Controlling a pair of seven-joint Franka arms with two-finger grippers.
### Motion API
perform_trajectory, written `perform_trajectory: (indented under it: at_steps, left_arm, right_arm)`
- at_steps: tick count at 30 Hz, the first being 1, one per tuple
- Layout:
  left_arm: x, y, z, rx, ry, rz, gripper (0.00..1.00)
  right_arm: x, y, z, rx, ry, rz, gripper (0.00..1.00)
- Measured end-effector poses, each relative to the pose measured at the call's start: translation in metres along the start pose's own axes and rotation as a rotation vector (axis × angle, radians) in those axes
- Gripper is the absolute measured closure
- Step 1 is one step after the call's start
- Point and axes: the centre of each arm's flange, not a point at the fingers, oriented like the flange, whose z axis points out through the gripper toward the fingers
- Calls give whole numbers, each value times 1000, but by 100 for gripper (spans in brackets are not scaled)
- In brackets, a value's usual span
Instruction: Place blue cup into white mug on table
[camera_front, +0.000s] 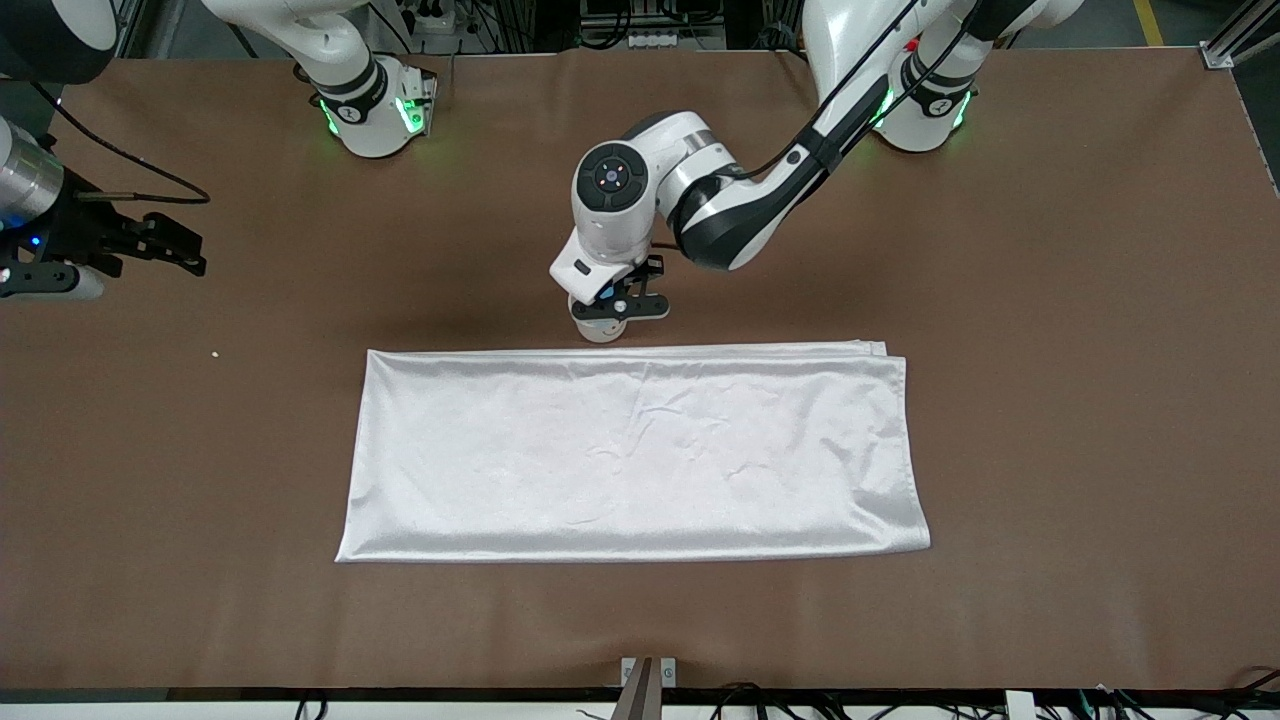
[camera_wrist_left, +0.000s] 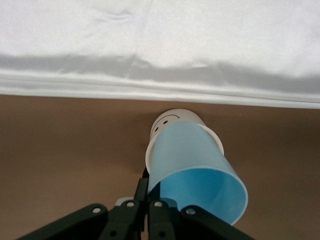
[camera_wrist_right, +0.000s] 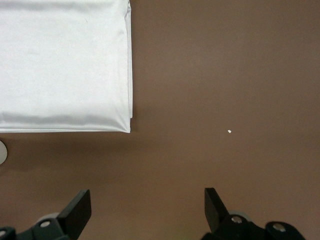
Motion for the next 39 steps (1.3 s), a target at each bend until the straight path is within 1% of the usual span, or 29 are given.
perform_trajectory:
  at_steps: [13,39]
  left_arm:
    - [-9,10,12,-3,-1,18,96]
    - [-7,14,51,34,16,22,96]
  right_arm:
    - [-1,0,3,0,-14,-1,0]
    - [1,-1,9,-1,-33,-2,0]
